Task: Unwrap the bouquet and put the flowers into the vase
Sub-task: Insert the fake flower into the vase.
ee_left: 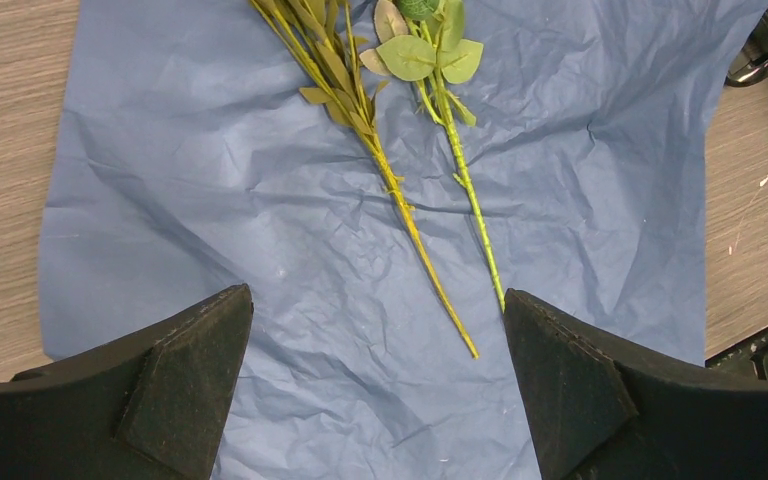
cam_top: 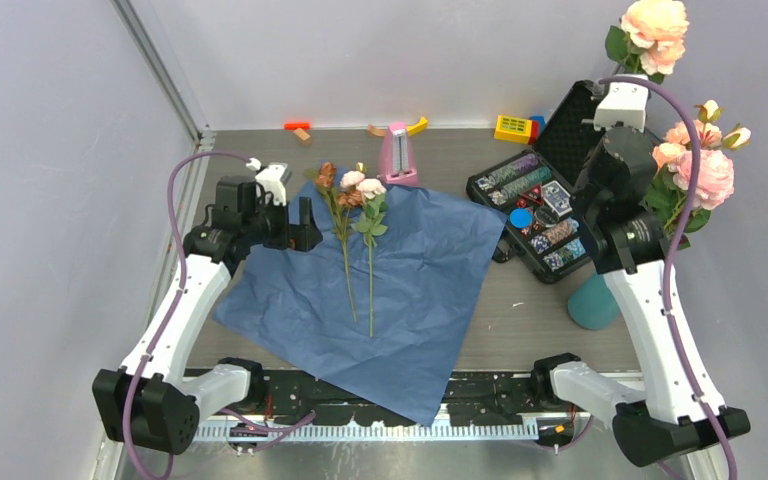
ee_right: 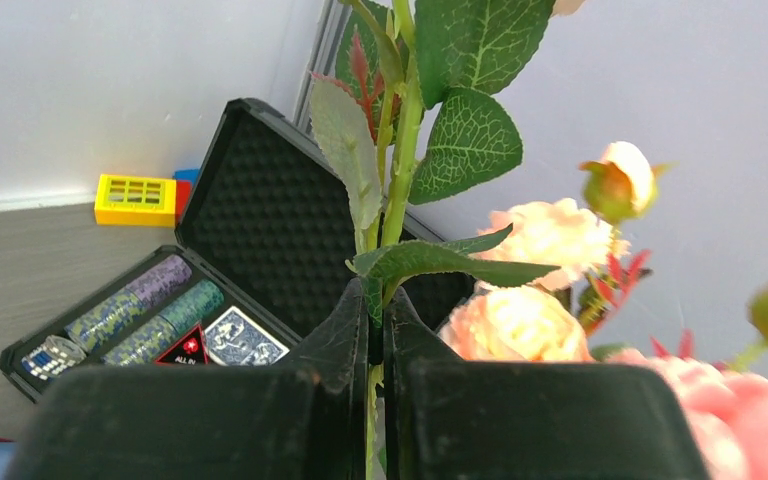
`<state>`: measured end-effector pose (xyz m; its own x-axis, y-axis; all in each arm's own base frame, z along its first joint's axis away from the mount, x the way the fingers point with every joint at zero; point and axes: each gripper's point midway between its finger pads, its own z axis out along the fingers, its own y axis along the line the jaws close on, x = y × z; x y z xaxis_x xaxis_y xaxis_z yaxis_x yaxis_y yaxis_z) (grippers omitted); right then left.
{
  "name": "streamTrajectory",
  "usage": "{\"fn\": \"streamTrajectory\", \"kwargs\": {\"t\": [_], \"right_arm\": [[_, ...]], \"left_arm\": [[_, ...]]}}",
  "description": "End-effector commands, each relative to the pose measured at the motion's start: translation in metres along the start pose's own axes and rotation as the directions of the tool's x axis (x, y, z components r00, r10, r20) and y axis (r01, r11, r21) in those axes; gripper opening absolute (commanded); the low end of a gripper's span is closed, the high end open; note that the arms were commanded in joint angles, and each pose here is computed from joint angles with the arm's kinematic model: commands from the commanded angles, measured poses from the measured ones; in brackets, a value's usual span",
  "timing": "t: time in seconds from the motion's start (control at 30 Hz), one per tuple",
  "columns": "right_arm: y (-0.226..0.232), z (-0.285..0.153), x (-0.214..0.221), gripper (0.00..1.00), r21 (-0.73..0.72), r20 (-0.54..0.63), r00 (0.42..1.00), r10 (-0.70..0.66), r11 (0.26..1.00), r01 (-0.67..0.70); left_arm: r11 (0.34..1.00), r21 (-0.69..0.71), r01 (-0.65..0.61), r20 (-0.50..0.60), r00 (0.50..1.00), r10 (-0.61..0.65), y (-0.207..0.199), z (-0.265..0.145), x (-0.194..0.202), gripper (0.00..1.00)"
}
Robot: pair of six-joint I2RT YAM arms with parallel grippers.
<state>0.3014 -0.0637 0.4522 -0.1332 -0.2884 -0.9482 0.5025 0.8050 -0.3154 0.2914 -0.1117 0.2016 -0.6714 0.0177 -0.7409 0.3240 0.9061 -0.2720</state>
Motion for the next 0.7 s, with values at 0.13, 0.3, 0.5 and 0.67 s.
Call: {"fn": "streamTrajectory", "kwargs": {"t": [0.13,0.3,0.5,0.67], "right_arm": [[-0.013,0.024,-0.021,0.00,-0.008,0.075,0.997,0.017,1.000,-0.016],[-0.024,0.034,-0.018,0.00,0.012,0.069,0.998,0.014,1.000,-0.015],[-0.032,0.034,-0.025,0.00,0.017,0.083,0.996,0.031,0.999,-0.032],[-0.041,0.034,-0.021,0.00,0.041,0.069,0.998,0.011,0.999,-0.014]], "left_arm": [[1.000,-0.005,-0.030,0.029,0.999,0.030,0.001,-0.004,-0.004,1.00],[1.000,0.003,-0.031,0.021,0.999,0.031,0.000,-0.003,-0.002,1.00],[0.999,0.010,-0.033,0.013,0.999,0.033,0.000,-0.002,-0.001,1.00],[0.999,0.016,-0.034,0.011,0.999,0.034,-0.001,-0.002,0.000,1.00]]}}
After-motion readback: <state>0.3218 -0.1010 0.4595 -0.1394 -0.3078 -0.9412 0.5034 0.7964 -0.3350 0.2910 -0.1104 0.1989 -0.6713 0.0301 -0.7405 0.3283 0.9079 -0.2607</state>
